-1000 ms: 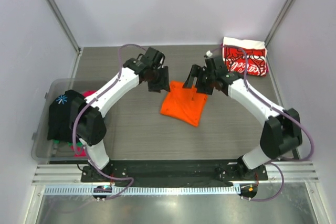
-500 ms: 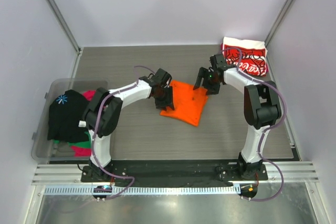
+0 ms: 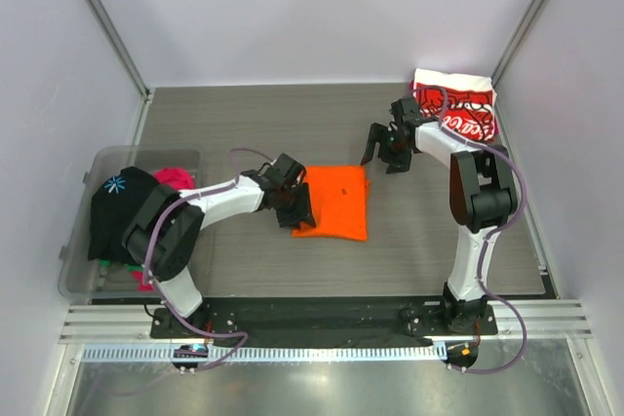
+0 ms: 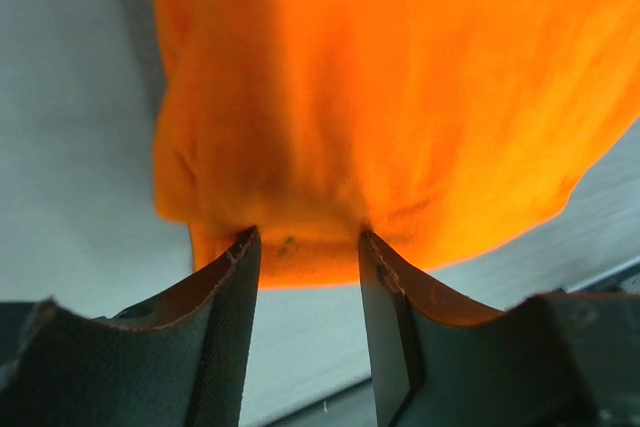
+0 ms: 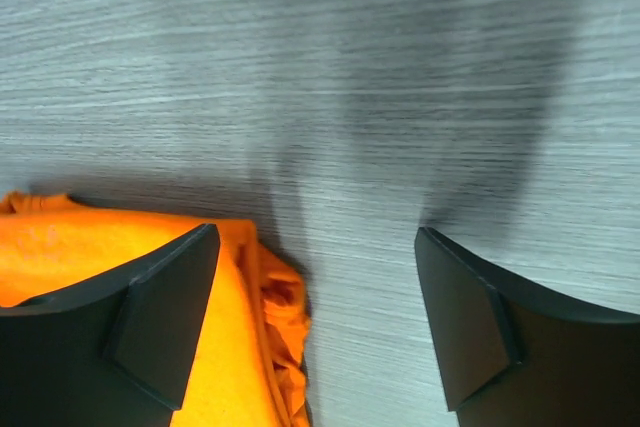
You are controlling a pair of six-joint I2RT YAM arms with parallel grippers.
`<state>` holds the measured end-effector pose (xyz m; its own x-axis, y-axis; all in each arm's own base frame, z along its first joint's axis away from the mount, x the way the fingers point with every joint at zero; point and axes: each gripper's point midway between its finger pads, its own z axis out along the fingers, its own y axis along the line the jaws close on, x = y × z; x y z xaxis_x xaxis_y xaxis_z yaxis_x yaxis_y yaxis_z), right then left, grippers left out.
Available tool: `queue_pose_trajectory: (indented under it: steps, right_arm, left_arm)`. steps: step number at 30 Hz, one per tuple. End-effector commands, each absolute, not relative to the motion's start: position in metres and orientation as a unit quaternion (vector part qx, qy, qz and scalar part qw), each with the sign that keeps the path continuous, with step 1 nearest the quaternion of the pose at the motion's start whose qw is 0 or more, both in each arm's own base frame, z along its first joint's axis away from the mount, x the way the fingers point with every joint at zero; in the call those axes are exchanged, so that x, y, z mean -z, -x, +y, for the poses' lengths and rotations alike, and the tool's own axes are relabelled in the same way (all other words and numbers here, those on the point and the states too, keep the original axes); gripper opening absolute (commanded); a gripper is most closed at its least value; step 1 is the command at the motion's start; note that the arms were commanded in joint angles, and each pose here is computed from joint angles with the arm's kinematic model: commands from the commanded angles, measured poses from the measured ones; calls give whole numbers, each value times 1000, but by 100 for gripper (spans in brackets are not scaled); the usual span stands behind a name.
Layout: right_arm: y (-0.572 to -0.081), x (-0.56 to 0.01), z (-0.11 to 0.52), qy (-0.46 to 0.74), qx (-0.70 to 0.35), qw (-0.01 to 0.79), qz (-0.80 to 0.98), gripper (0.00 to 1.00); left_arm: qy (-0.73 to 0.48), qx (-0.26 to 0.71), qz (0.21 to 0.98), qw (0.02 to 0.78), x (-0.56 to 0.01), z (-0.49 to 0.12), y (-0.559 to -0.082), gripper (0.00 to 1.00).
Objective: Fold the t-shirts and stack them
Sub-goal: Fold the tshirt
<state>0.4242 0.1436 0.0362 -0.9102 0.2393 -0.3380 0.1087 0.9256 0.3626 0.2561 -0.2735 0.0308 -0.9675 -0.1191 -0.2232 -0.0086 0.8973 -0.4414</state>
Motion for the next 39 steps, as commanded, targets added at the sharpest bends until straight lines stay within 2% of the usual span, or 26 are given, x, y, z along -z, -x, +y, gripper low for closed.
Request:
queue_pose_trajectory:
  steps: [1, 7, 12, 21, 27, 32, 36, 39]
  right_arm:
    - [-439, -66, 141, -70, -155, 226, 959, 86]
    - [-414, -102, 145, -70, -187, 240, 950, 87]
    - [-375, -122, 153, -73, -234, 241, 939, 86]
    - [-328, -125, 157, -73, -269, 230, 933, 84]
    - [-299, -114, 148, -87, -266, 227, 933, 84]
    - [-302, -103, 153, -82, -277, 227, 930, 85]
    - [-320, -92, 162, -76, -296, 234, 923, 85]
    - [-331, -76, 169, -77, -304, 221, 924, 86]
  left_arm:
    - [29, 230, 966, 113, -74, -287, -237, 47]
    - [-5, 188, 960, 208, -146, -284, -284, 49]
    - [1, 160, 966, 204, -135, -270, -337, 42]
    - [12, 158, 966, 205, -99, -268, -401, 41]
    - [36, 154, 974, 161, -45, -262, -422, 39]
    - [40, 158, 977, 134, -21, -265, -424, 39]
    - [34, 171, 974, 143, -46, -267, -423, 41]
    - [18, 186, 968, 170, -94, -266, -422, 50]
